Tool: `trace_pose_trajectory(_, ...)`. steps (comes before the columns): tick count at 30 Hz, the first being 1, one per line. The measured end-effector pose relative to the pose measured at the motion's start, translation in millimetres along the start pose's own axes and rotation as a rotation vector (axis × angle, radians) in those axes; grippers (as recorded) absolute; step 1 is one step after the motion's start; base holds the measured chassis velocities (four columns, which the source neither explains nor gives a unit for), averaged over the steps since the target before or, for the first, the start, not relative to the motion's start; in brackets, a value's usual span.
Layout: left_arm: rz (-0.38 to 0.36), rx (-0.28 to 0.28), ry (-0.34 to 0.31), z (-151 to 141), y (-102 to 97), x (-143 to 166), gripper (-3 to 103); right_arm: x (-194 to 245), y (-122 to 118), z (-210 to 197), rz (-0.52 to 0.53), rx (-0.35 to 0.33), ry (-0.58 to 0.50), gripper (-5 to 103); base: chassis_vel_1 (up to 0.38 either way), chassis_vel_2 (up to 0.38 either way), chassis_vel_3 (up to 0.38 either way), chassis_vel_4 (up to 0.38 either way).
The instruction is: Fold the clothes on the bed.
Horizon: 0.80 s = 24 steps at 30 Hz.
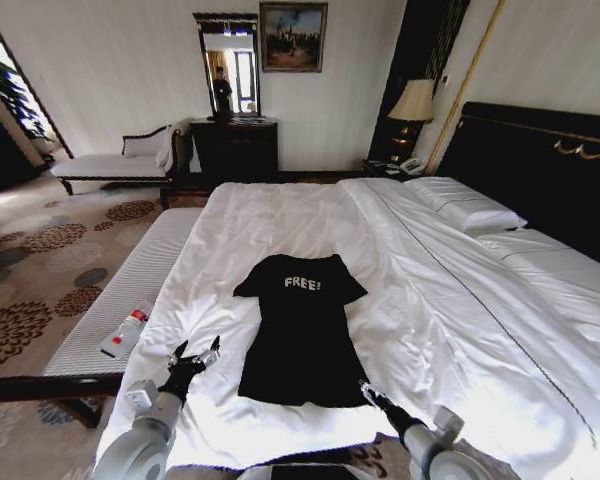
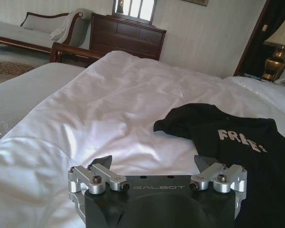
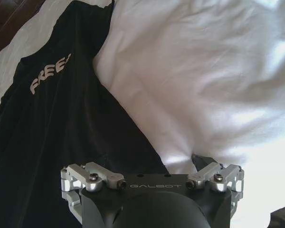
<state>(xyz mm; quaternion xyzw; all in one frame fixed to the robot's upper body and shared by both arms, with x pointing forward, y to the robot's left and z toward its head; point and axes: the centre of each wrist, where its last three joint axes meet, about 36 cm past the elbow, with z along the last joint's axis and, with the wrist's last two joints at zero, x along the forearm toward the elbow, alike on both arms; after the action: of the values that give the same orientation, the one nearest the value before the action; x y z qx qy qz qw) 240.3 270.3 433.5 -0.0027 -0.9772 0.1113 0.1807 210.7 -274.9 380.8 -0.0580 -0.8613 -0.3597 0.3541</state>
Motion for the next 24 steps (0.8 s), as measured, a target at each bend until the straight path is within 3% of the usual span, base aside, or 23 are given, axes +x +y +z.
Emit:
trace_pose_trajectory(3,-0.007,0.008,0.004,4.0,0.4,-3.8,97,-2.2,2.7,3.0,-0.013,-0.048,-0.01,88,0.0,0.0,0.0,0.0)
trace_pose_trajectory(7,-0.007,0.013,0.002,4.8,-1.3,-6.9,100,-2.2,7.2,6.3,-0.022,-0.073,-0.012,78,0.0,0.0,0.0,0.0)
trace_pose_trajectory(11,-0.006,0.005,0.0,2.9,-2.8,-9.8,100,-0.9,9.8,11.4,-0.006,-0.065,-0.02,61,0.0,0.0,0.0,0.0)
trace_pose_trajectory(14,-0.012,0.007,0.008,2.8,-3.0,-10.9,100,0.5,10.2,13.4,0.006,-0.063,-0.019,56,0.0,0.0,0.0,0.0)
trace_pose_trajectory(18,-0.019,0.011,0.019,3.5,-2.6,-11.6,100,5.4,14.3,14.0,0.006,-0.064,-0.023,34,0.0,0.0,0.0,0.0)
trace_pose_trajectory(24,-0.016,0.015,0.035,6.4,-5.3,-11.6,100,8.6,17.1,11.5,0.013,-0.063,-0.032,18,0.0,0.0,0.0,0.0)
